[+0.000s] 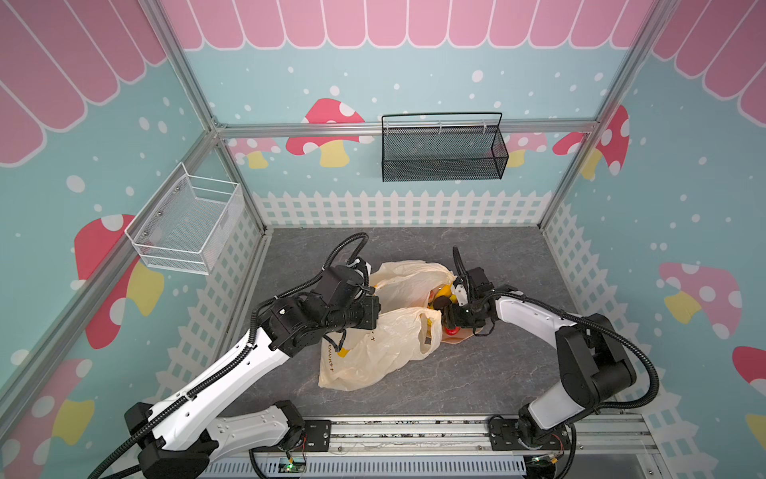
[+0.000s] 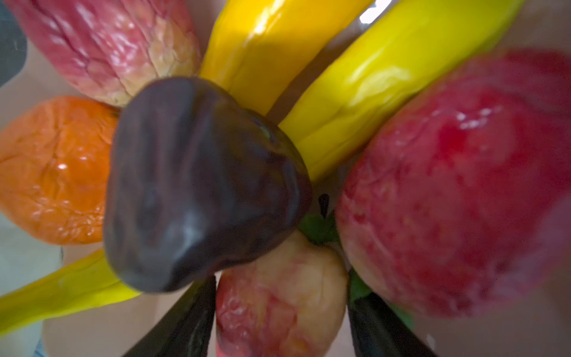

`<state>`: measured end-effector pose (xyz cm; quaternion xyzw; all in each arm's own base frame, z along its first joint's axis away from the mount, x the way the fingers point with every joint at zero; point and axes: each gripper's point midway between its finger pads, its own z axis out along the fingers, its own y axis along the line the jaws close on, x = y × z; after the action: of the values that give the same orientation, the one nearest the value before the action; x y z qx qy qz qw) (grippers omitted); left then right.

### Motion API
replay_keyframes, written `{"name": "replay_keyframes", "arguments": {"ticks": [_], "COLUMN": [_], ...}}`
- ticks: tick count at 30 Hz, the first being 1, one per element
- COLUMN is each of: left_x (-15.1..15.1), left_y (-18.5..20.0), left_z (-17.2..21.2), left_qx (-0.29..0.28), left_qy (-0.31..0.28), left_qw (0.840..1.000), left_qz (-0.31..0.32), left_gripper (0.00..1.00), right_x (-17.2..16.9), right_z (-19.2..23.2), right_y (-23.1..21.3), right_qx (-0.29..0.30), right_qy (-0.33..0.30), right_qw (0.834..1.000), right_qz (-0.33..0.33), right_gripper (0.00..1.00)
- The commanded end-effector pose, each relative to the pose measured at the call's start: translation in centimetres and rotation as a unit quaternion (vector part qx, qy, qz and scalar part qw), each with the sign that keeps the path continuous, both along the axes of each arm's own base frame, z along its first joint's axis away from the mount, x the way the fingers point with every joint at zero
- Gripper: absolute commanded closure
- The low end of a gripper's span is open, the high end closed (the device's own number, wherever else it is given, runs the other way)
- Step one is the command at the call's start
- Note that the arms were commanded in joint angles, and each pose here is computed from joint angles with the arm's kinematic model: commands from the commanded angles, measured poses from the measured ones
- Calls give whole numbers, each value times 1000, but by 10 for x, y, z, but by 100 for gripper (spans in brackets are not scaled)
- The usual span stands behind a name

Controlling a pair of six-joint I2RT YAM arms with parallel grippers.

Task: Place the fruits into the plastic bag
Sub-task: 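Lower the right gripper and grasp the red strawberry in the bowl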

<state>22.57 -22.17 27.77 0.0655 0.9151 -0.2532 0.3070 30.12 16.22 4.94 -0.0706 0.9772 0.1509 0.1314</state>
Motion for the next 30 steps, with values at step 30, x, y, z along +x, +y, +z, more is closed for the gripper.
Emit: {"name": "replay_keyframes", "arguments": {"ticks": [30], "left_x": [-4], "left_y": [-8], "left_z": [2], "left_qx": [-36], "left_qy": [-10], "left_qw": [999], "left_qz": [-21], "left_gripper": [98], "right_x": [-6], "right_z": [132], "right_y": [-24], "right_qx": [2], "right_qy": [-119], "right_qw": [992], "right_qz": [-42], "right_gripper": [55]}}
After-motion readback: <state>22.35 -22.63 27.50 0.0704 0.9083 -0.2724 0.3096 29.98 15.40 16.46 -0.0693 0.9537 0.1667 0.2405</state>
